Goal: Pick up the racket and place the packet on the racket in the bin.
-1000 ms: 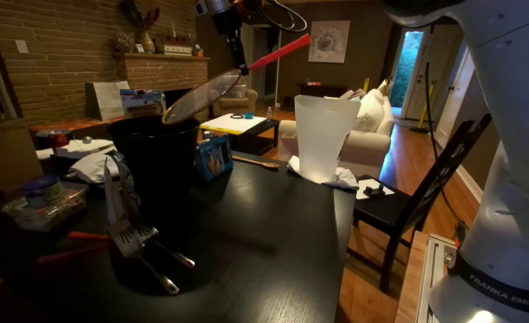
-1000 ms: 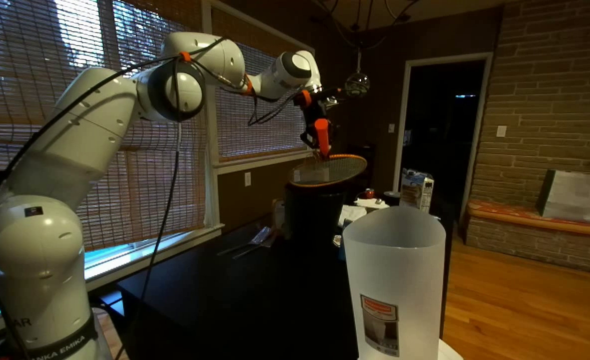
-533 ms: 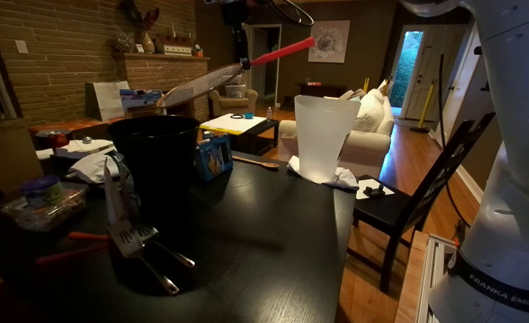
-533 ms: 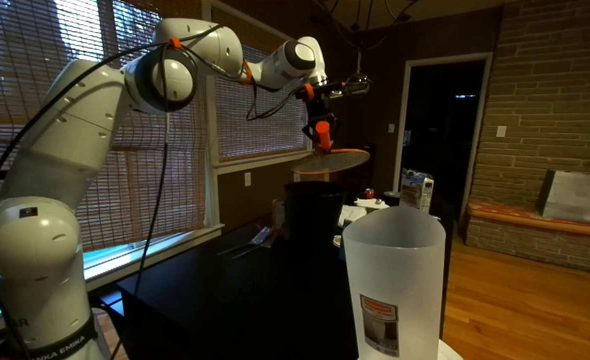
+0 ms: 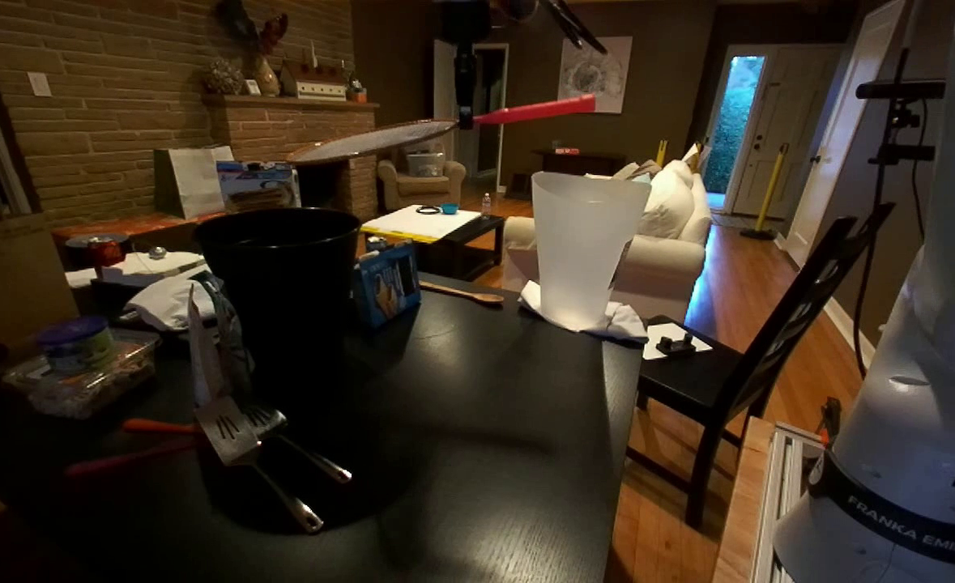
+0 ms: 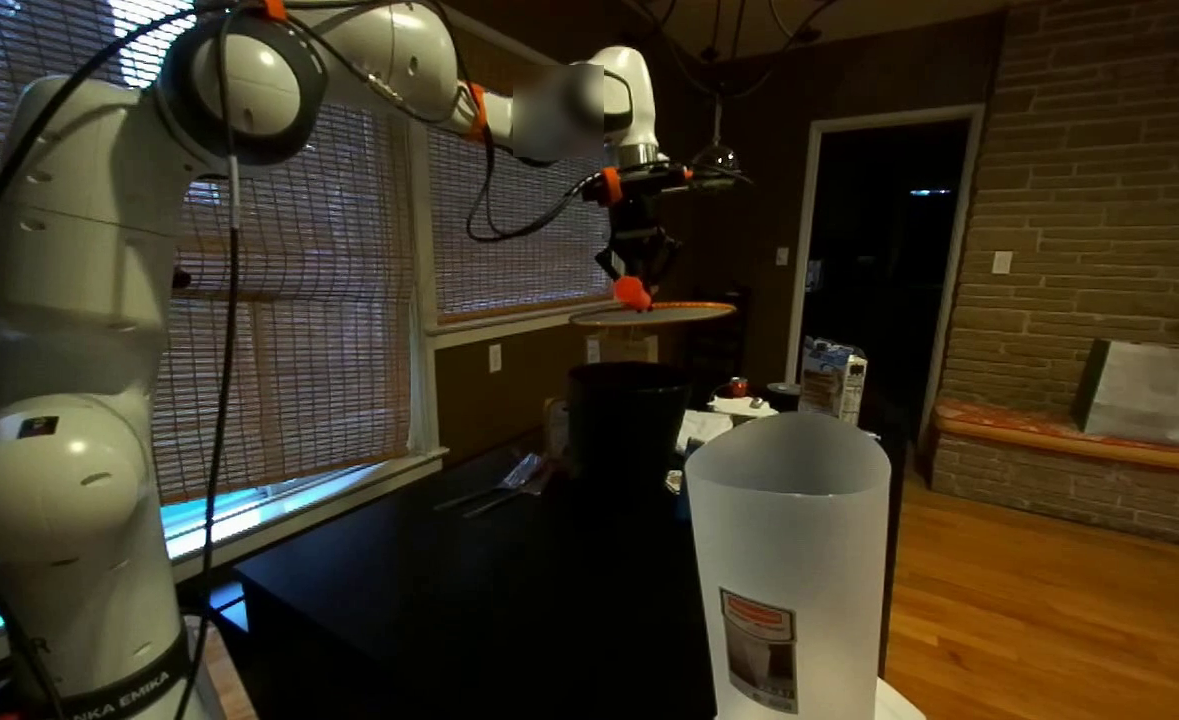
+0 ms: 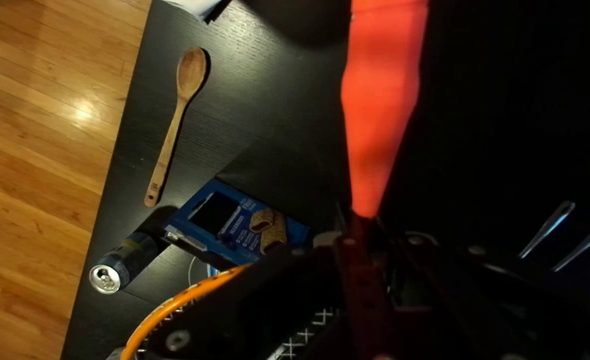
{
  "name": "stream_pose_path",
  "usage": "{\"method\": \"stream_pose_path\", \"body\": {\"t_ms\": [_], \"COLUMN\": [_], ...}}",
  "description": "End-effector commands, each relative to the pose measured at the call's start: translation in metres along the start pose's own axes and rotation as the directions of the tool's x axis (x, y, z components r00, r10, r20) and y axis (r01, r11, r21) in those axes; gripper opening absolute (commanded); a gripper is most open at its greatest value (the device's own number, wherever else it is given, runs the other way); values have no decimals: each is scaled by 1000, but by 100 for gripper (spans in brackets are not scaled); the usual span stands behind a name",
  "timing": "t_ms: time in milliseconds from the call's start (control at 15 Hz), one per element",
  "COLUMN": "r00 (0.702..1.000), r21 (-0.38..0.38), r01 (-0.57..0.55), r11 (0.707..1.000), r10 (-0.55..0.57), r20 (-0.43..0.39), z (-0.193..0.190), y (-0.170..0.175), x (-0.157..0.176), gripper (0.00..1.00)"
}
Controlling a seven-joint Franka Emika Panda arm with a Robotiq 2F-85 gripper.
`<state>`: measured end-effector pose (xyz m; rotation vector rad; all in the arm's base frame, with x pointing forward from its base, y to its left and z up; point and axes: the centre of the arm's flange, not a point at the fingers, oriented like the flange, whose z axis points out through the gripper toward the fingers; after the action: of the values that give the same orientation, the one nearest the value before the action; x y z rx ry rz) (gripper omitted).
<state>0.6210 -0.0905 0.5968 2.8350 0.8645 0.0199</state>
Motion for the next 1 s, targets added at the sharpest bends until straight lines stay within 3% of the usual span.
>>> {"method": "stream_pose_path", "body": {"t_ms": [0, 267, 933], "r00": [998, 996, 996], "r21": [57, 130, 204], "r01": [14, -16, -26], "r11": [998, 991, 979], "r10": [-10, 26, 43], "r20": [-68, -80, -79], "z": [35, 72, 179], "y": [-45, -60, -125], "x": [-61, -86, -171], "gripper": [3, 3, 3]}}
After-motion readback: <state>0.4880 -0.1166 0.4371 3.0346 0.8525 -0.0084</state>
